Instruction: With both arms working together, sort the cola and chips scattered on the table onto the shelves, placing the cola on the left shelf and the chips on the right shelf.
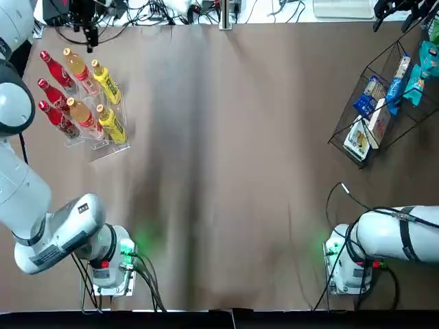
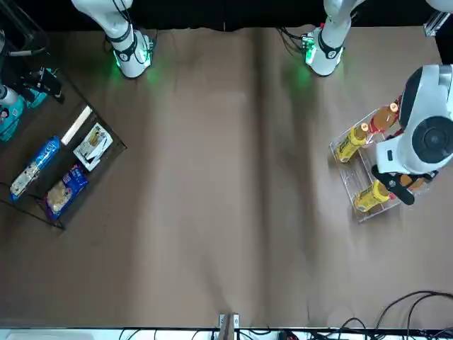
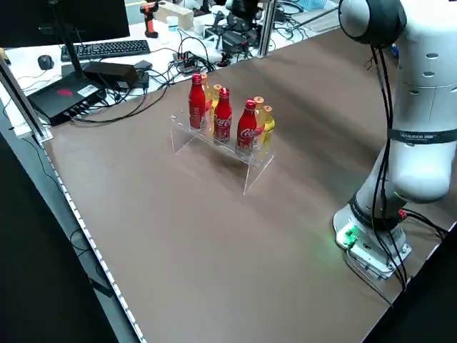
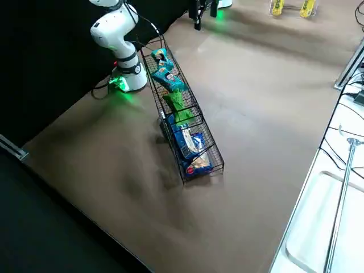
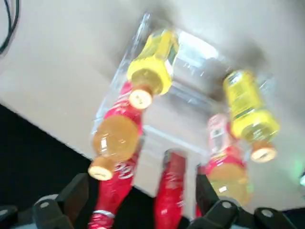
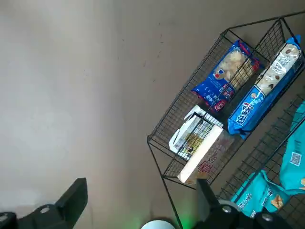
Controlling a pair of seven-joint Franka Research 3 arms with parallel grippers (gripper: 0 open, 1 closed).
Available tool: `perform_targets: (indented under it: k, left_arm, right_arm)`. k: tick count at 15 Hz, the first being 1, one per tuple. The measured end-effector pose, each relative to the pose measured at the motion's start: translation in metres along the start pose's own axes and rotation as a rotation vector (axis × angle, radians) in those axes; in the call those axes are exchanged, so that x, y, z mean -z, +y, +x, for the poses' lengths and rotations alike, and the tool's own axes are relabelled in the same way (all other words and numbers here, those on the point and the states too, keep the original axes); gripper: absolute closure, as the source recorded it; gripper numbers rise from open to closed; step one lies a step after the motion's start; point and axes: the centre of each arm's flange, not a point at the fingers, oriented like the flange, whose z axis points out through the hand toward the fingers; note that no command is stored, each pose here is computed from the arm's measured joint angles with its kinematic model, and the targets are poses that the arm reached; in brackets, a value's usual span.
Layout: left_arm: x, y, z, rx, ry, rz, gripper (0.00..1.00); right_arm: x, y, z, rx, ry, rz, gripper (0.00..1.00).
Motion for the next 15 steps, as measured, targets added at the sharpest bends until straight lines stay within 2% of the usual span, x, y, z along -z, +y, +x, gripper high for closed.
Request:
perform_targets:
  k: [5,9,12,14,15]
  left_arm:
    - [0.053,0.062,0.011,0.220,0.069,-0.035,0.00]
    - [0.082,0.078,0.007,0.386,0.120,-0.113,0.00]
    - [0.090,0.061,-0.009,0.482,0.140,-0.236,0.00]
    - [0.102,0.044,-0.037,0.552,0.181,-0.338,0.00]
    - [0.109,0.036,-0.055,0.582,0.205,-0.363,0.00]
  right_arm:
    - [-0.001,0.000,0.001,0.000,-0.003,-0.001,0.00]
    - [-0.005,0.000,0.003,0.000,-0.011,-0.002,0.00]
    - [-0.007,0.000,0.003,0.000,-0.015,-0.002,0.00]
    - [-0.007,0.000,0.003,0.000,-0.015,-0.002,0.00]
    - [-0.007,0.000,0.003,0.000,-0.015,-0.002,0.00]
